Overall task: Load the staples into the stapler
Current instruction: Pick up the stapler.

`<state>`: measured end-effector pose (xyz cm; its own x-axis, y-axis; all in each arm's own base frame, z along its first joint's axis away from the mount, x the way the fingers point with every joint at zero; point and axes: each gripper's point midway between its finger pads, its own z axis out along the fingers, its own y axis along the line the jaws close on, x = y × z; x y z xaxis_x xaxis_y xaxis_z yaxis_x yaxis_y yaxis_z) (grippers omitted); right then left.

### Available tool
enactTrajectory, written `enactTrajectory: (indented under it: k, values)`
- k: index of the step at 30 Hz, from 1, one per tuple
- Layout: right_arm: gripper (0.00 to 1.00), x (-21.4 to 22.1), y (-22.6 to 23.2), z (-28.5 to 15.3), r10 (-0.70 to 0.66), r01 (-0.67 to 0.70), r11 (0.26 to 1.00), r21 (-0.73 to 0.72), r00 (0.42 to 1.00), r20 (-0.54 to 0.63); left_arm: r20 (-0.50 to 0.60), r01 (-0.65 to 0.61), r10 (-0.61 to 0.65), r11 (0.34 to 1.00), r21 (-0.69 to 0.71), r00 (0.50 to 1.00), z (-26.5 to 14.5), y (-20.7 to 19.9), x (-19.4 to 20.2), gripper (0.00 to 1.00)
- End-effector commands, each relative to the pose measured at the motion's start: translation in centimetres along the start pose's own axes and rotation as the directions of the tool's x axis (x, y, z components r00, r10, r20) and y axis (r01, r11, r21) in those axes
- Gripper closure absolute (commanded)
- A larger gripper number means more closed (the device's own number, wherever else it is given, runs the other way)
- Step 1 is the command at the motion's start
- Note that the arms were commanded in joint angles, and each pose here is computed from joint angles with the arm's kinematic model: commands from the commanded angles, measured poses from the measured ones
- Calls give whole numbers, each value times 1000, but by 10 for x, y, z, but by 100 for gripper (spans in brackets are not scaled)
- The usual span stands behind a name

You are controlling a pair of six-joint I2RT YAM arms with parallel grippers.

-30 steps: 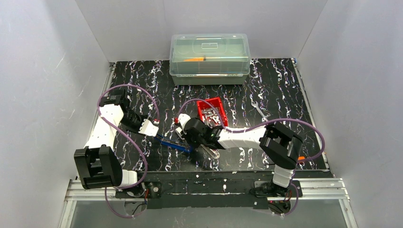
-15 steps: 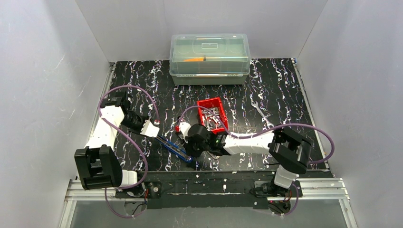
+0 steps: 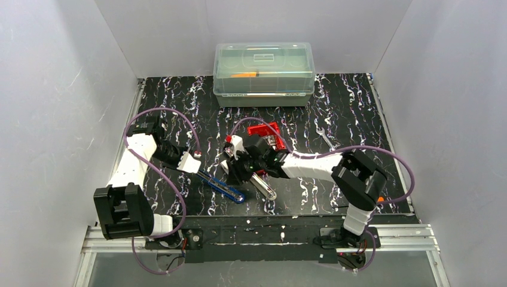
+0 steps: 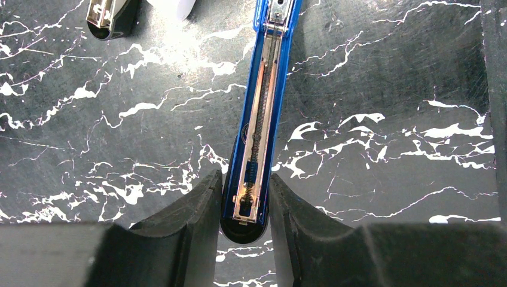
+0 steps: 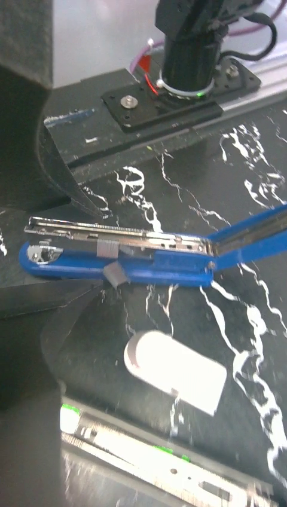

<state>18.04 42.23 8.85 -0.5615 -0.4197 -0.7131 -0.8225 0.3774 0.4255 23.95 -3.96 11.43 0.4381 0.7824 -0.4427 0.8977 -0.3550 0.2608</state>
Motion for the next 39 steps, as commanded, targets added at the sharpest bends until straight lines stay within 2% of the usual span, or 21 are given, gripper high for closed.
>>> enactTrajectory:
  k: [1, 4, 10, 22, 32, 36, 39]
  values:
    - [51, -10, 32, 7, -4, 5, 985, -175, 1000, 8, 39, -407, 408, 913, -29, 912, 1, 12, -18, 87]
    - [50, -4, 33, 13, 6, -10, 981, -192, 1000, -22, 40, -408, 409, 912, -28, 912, 1, 11, -18, 88]
    - [48, -1, 20, 20, 15, -19, 990, -136, 999, -28, 42, -419, 420, 907, -28, 907, 2, 10, -19, 88]
    - [50, 4, 9, 34, 35, -38, 994, -103, 999, -30, 41, -424, 425, 905, -30, 904, 1, 11, -20, 88]
    - [67, 0, 17, 36, 44, -47, 988, -148, 999, -23, 36, -431, 432, 902, -23, 901, 1, 11, -19, 88]
    - [79, -2, 17, 32, 47, -49, 989, -138, 999, -16, 37, -436, 437, 900, -18, 899, 2, 10, -18, 88]
    - [82, -10, 17, 27, 39, -38, 992, -123, 999, 7, 36, -442, 442, 897, -16, 896, 2, 9, -18, 88]
